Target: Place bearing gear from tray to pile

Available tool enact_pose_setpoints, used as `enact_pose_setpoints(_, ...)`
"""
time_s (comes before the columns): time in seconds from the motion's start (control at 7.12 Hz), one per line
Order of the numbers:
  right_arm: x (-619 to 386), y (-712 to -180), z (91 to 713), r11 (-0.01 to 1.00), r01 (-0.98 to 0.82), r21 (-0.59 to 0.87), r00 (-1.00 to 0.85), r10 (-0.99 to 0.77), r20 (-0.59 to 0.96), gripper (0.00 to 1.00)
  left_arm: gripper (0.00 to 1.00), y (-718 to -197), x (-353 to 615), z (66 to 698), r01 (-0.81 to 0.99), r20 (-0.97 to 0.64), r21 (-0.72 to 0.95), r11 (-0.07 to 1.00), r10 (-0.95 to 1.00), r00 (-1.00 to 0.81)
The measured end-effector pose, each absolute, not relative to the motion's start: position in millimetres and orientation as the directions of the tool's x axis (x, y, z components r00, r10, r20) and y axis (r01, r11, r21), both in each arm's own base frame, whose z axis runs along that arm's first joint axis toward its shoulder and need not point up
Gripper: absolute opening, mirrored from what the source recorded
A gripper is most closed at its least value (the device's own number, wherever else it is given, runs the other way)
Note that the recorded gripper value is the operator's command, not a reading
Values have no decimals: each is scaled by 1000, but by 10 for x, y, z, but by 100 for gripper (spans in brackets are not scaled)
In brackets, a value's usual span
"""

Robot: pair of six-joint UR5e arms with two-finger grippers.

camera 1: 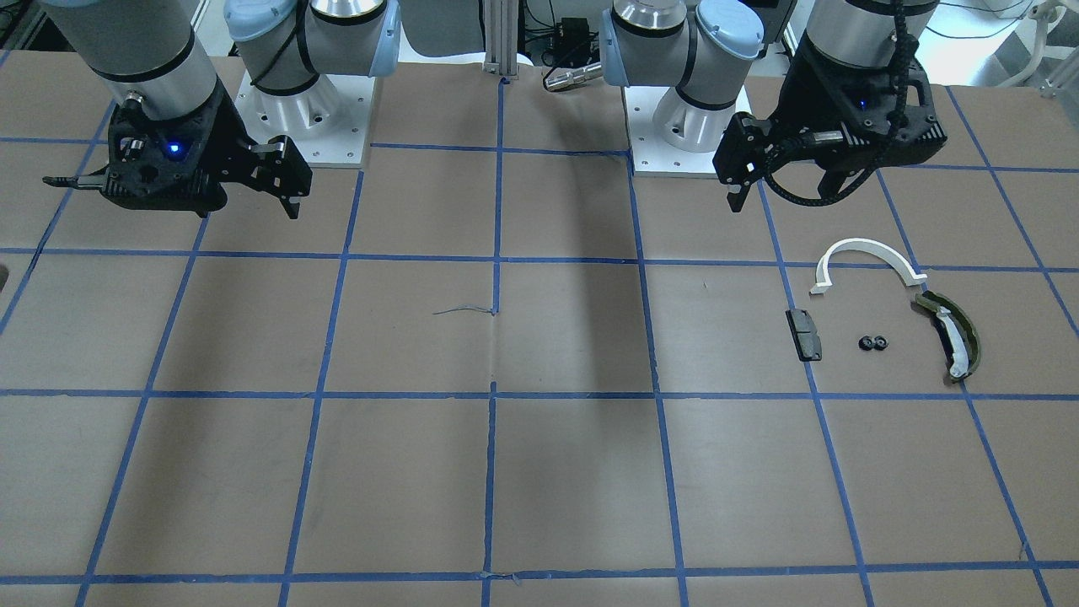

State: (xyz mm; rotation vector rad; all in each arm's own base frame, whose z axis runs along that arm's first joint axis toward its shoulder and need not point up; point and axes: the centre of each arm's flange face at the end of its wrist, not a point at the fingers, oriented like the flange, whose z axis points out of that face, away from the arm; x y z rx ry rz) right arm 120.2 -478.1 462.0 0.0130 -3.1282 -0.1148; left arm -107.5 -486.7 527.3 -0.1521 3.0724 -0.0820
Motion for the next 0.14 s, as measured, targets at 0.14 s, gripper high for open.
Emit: enact_pose_setpoints(0.14,1202,-4780,4619,997,-8,74,-1000,-9,12,100,100,-4867,-1075,5273,-97,-62,-56,994,-100,-993)
